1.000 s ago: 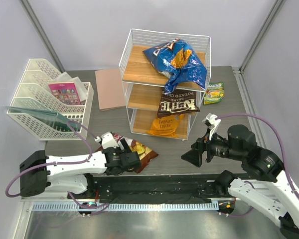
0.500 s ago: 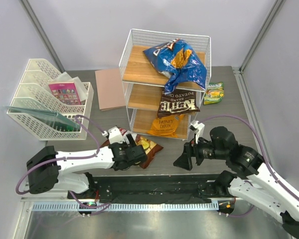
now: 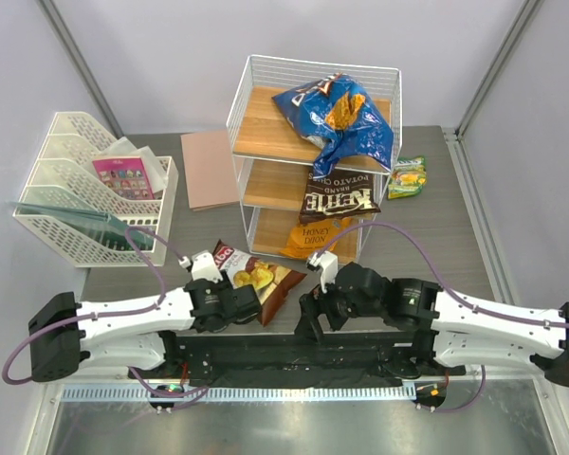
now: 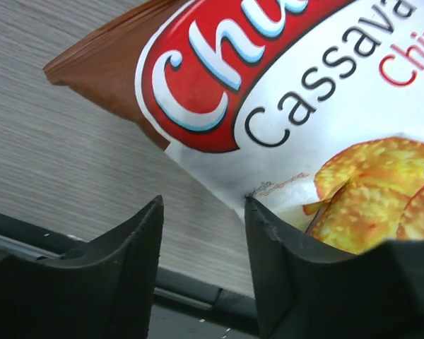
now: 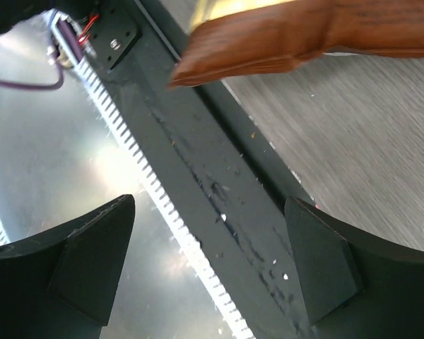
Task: Place and organize the chips bags onto the shelf
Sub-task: Adjust the potato chip at the center of the board.
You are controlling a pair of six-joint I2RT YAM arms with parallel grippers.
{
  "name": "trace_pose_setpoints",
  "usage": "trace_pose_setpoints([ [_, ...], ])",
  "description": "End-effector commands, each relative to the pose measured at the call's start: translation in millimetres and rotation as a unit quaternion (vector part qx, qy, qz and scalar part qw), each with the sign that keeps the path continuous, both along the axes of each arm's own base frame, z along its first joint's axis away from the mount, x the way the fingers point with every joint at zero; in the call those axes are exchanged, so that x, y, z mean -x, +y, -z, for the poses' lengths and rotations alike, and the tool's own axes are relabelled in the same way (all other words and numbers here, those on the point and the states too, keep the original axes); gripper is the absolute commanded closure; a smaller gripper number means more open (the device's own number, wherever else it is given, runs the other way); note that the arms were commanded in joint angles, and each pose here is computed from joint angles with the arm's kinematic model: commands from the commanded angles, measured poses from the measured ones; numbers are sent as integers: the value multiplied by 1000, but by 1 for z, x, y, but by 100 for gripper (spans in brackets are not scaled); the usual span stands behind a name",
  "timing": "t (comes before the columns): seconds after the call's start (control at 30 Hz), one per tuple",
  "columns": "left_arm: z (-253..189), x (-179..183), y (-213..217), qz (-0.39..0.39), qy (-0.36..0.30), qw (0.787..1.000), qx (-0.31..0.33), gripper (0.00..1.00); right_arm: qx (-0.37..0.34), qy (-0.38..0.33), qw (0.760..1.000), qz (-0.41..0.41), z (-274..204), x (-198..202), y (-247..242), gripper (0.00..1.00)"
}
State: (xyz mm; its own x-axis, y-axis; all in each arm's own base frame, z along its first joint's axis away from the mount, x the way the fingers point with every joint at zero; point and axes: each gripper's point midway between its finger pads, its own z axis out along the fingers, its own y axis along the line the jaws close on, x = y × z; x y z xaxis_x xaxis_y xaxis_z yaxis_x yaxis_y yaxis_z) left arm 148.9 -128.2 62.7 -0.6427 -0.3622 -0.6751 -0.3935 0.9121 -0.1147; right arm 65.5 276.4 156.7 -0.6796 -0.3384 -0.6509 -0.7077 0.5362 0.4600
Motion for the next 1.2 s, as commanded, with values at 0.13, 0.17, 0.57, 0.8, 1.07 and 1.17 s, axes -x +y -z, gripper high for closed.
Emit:
trace_pose_setpoints([
  [0.13, -3, 12, 5, 36, 13, 999, -12, 57, -35, -21, 995, 94, 7, -24, 27, 6],
  [0.17, -4, 13, 4, 38, 12, 999, -11, 56, -36, -19, 994, 102, 9, -26, 27, 6],
  [0.57, -15, 13, -15, 37, -58, 980, 188, 0, -35, -48, 982, 178, 19, -50, 20, 7],
  [0.8, -17, 10, -8, 27, -65, 984, 166, 0, -44, -48, 982, 178, 22, -52, 32, 6],
  [1.07, -25, 4, -19, 33, -65, 988, 133, 0, -70, -22, 967, 242, 34, -62, 30, 4],
  [1.17, -24, 5, -17, 33, -63, 988, 136, 0, -80, -7, 961, 265, 37, -63, 27, 4],
])
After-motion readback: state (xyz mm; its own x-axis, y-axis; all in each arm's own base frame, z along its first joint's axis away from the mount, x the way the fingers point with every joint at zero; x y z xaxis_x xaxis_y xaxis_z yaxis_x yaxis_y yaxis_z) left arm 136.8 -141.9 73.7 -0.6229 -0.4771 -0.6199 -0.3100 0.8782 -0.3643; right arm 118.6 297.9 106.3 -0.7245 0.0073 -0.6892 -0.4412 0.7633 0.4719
